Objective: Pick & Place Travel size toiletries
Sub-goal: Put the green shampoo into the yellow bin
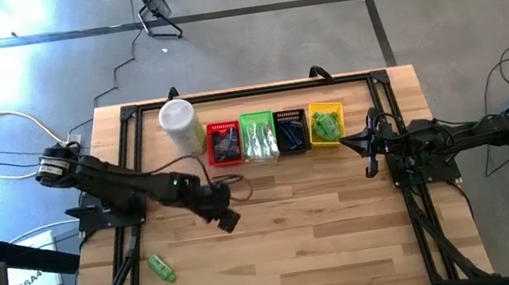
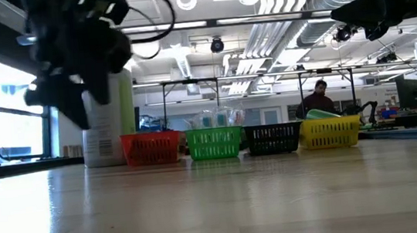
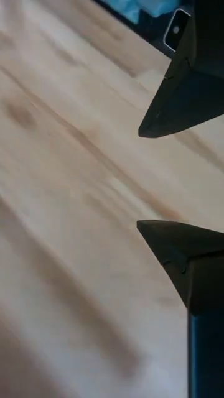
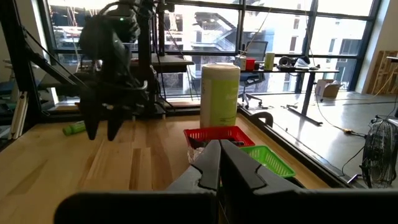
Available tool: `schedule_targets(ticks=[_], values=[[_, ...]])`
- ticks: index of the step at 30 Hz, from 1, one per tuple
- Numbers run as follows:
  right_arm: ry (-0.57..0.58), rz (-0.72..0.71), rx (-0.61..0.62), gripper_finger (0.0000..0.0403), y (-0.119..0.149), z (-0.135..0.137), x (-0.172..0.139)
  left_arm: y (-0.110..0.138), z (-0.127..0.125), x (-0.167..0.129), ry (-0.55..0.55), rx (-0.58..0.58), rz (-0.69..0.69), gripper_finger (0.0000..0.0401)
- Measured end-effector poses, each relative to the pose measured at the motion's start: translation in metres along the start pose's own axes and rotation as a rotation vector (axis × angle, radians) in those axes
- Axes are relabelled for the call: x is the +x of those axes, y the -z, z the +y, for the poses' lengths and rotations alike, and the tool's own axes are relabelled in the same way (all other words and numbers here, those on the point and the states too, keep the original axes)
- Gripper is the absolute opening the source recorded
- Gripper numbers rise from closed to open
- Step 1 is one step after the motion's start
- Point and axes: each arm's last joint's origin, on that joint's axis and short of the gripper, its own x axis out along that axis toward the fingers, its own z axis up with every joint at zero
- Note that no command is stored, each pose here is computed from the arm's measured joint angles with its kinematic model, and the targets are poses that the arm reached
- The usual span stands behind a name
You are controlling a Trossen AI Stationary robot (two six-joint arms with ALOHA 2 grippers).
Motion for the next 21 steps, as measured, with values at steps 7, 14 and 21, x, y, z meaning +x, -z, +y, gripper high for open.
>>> schedule_targets(ticks=[7, 14, 21], values=[[0.0, 0.0, 0.0, 0.0002, 0.0, 0.0, 0.0, 0.039, -0.001, 0.001, -0.119, -0.291, 0.13, 0.0223], [0.003, -0.042, -0.073, 0.0002, -0.004, 0.0, 0.0, 0.076, -0.007, -0.001, -0.191, -0.511, 0.258, 0.0223], [0.003, -0.051, -0.109, 0.0002, -0.005, 0.0, 0.0, 0.114, -0.009, -0.006, -0.286, -0.662, 0.29, 0.0221]])
